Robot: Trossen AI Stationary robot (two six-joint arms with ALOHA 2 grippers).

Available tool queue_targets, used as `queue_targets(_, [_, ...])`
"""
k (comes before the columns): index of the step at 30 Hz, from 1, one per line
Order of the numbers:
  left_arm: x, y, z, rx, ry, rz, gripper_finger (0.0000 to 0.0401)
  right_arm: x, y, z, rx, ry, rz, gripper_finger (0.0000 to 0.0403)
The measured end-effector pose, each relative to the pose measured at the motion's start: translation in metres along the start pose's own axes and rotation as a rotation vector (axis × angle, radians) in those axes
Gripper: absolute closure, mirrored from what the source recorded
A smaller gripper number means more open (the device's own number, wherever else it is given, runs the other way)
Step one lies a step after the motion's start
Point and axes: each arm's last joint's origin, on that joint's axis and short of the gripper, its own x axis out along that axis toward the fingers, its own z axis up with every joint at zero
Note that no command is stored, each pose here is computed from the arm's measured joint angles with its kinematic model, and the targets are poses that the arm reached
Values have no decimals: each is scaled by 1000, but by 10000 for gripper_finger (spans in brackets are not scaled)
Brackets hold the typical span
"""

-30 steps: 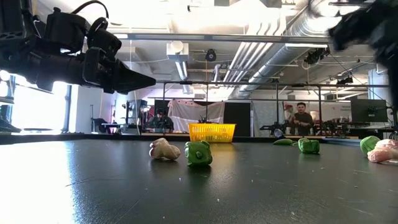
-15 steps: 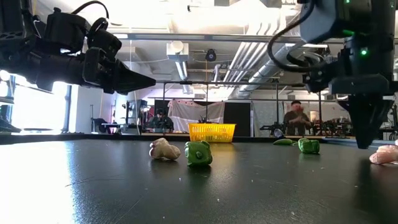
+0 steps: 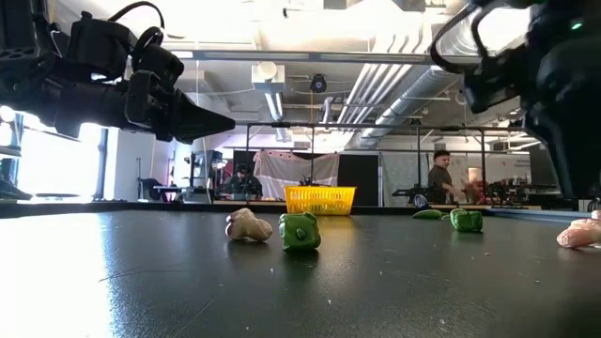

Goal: Sort produce into baskets
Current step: Put the right brown mushroom into the yellow bin

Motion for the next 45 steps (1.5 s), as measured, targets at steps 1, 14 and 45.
queue_targets(1, [0,0,0,0,0,0,401,1,4,-2,-27,0,33,236])
queue_targets(14, [0,0,0,0,1,0,401,17,3,-13,-55,4,59,230])
queue_targets(45, [0,0,0,19,0,1,401,-7,-15,50,-196,-334,-99,397])
